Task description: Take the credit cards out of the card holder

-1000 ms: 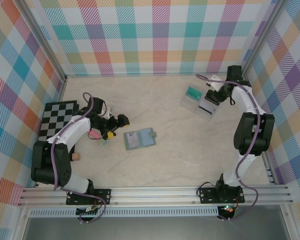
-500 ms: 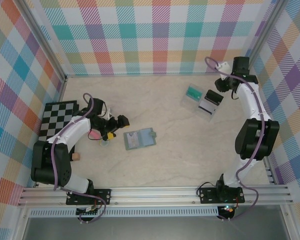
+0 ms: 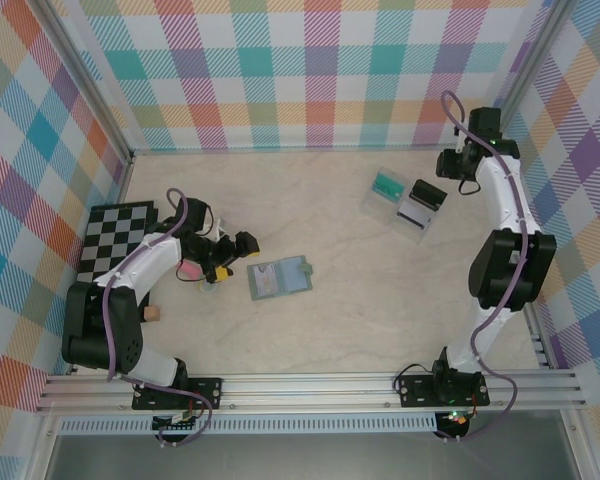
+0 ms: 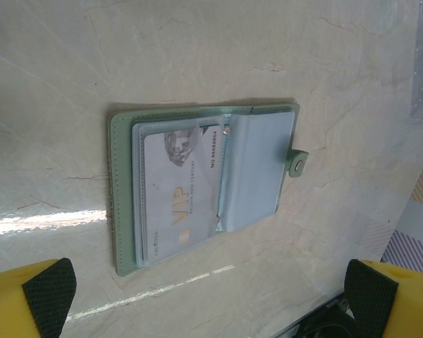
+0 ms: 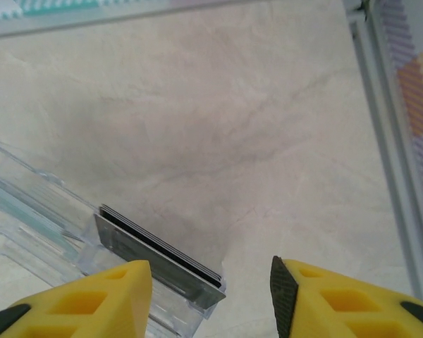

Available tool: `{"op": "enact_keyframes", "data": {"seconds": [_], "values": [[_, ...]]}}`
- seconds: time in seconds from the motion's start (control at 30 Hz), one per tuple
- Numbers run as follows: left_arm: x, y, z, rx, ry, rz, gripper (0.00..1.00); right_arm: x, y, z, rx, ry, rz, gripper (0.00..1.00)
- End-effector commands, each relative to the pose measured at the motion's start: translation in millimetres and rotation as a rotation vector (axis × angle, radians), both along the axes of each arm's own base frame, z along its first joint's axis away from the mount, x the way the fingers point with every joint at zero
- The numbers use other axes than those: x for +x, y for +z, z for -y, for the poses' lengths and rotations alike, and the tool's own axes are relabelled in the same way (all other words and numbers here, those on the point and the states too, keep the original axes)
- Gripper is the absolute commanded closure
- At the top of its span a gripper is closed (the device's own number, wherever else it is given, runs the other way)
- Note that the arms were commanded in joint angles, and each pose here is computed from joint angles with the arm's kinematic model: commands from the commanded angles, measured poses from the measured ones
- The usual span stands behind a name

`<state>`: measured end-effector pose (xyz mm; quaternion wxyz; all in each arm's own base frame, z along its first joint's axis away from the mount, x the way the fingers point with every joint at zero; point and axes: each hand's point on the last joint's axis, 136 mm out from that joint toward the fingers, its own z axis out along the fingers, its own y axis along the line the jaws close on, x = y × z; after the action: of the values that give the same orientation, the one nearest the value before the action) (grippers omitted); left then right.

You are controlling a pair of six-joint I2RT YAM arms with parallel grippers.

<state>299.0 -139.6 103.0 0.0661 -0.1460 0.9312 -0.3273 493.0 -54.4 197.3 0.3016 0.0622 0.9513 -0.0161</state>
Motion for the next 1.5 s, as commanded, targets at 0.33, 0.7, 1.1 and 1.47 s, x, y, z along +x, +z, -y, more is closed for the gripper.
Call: {"op": "enact_keyframes", "data": {"seconds": [0.33,0.7,1.1,1.47], "values": [[2,3,-2,-0.022,0.018,0.009,0.00,-14,-63,5,-0.051,-0.055,-0.167,0.53],[0,3,-2,-0.026,0.017,0.006,0.00,-17,-71,-4,-0.026,-0.026,-0.167,0.53],[-1,2,-2,-0.031,0.016,0.007,0.00,-18,-27,-14,0.031,-0.018,-0.059,0.51],[-1,2,-2,-0.031,0.016,0.007,0.00,0,-40,8,-0.015,-0.163,-0.118,0.50]]}}
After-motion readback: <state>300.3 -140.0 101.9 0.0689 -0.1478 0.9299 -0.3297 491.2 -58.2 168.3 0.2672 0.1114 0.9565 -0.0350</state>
